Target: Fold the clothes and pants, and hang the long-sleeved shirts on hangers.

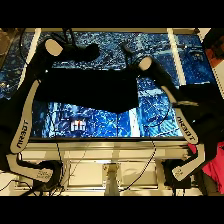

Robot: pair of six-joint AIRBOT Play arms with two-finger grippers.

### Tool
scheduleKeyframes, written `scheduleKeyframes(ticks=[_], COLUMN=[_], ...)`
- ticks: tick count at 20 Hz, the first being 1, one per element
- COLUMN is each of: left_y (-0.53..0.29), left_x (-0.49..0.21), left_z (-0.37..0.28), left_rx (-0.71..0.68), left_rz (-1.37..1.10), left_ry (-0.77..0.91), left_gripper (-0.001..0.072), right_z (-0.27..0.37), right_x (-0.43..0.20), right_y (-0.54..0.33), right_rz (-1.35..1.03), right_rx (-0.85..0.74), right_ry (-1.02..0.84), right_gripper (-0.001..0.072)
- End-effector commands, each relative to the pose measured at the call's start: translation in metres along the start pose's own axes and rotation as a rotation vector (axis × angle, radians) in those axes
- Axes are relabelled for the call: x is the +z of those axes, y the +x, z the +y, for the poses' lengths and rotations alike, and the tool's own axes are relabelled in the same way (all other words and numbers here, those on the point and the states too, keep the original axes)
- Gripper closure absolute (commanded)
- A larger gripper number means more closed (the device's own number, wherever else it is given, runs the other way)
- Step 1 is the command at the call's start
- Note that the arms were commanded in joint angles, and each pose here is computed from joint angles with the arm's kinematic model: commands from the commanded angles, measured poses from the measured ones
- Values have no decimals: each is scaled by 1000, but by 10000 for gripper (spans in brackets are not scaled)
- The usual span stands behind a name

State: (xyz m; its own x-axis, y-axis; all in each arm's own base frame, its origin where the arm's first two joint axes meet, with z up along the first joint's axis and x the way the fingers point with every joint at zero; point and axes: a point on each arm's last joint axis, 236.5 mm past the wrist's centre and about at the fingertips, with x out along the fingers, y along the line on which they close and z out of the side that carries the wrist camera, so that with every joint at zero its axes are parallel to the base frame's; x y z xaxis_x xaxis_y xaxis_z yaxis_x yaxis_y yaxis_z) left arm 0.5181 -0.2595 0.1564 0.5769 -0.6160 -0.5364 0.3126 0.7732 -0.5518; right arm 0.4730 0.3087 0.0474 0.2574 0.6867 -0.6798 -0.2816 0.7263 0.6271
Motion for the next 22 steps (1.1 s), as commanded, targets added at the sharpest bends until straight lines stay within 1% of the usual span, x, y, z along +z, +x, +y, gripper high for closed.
scheduleKeyframes(ticks=[1, 3, 4, 7, 8, 10, 11, 12, 13, 14, 15, 17, 22], left_y=[-12, -29, -40, -79, -92, -112, -118, -123, -125, -124, -124, -124, -124], left_x=[6, 5, 4, 11, 16, 28, 31, 32, 30, 27, 23, 18, 14], left_z=[0, 8, 19, 48, 53, 57, 58, 58, 57, 57, 57, 56, 55], left_rx=[2, 25, 58, 152, 164, 182, 187, 189, 189, 187, 186, 183, 177], left_rz=[-9, 17, 37, 51, 38, -3, -16, -19, -11, 4, 21, 43, 60], left_ry=[87, 120, 137, 158, 164, 168, 168, 179, 196, 197, 195, 194, 191], left_gripper=[704, 704, 704, 704, 704, 704, 704, 704, 704, 704, 704, 704, 703], right_z=[-50, -92, -109, -147, -156, -154, -155, -163, -174, -183, -186, -177, -171], right_x=[25, 18, 11, -32, -52, -98, -116, -128, -136, -142, -150, -158, -134], right_y=[-70, -109, -123, -147, -146, -130, -119, -106, -93, -82, -71, -49, -8], right_rz=[23, 56, 64, 56, 45, 10, -14, -46, -84, -105, -84, -16, 15], right_rx=[-129, -171, -184, -180, -158, -27, 12, 19, 11, -4, -11, 18, 23], right_ry=[-36, 14, 43, 137, 186, 289, 359, 448, 537, 622, 675, 700, 652], right_gripper=[698, 699, 699, 699, 700, 699, 697, 647, 339, 86, 67, 67, 67])
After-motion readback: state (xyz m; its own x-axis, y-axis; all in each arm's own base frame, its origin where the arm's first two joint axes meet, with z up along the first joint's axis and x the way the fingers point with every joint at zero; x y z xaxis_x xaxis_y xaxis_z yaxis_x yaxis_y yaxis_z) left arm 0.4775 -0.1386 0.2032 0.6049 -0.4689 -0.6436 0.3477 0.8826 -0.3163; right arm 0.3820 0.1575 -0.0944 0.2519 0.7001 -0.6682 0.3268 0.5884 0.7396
